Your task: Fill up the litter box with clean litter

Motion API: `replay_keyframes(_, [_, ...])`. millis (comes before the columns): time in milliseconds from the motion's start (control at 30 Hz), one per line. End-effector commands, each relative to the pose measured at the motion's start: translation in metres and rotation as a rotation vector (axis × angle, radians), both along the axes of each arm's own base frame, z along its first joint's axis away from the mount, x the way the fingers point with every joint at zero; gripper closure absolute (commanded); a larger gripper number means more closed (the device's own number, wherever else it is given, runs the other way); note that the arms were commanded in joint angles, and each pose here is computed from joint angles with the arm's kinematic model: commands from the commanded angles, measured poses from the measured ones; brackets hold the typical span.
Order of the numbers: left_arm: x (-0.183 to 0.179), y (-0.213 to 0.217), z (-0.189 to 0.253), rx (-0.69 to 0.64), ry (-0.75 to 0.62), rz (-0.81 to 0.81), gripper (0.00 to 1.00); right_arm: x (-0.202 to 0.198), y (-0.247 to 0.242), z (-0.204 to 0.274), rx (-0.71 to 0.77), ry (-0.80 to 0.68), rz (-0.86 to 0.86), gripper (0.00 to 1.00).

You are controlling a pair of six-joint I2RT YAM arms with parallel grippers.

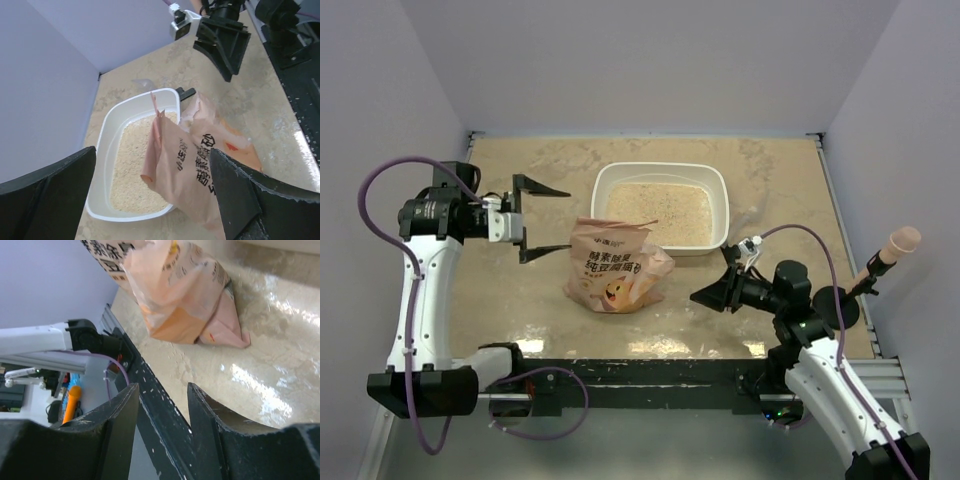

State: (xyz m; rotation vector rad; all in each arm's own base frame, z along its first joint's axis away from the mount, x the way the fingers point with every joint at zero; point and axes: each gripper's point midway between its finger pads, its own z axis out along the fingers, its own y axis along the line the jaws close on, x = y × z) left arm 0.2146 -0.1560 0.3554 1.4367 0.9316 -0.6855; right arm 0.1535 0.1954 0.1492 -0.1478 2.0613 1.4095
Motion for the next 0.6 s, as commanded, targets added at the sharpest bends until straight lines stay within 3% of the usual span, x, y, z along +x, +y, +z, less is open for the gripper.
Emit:
replay_keyframes(0, [-0.036, -0.028, 0.023, -0.215, 0.18, -0.206, 0.0, 0.028, 0.007, 0.038, 0.081, -0.081, -0.043, 0.52])
replay_keyframes(100, [-0.048, -0.041, 0.017, -0.203, 0.365, -0.284, 0.0, 0.036, 0.011, 0.044, 0.065, -0.094, -0.01, 0.51])
replay_keyframes(233, [-0.076, -0.063, 0.002, -0.162, 0.514, -0.421, 0.0, 0.044, 0.014, 0.062, 0.067, -0.153, 0.004, 0.5])
replay_keyframes(333, [-0.102, -0.074, -0.003, -0.122, 0.542, -0.531, 0.0, 0.044, 0.016, 0.063, 0.073, -0.158, 0.018, 0.5])
replay_keyframes(567, [-0.153, -0.078, 0.005, -0.061, 0.467, -0.705, 0.0, 0.037, 0.015, 0.049, 0.065, -0.153, 0.034, 0.5])
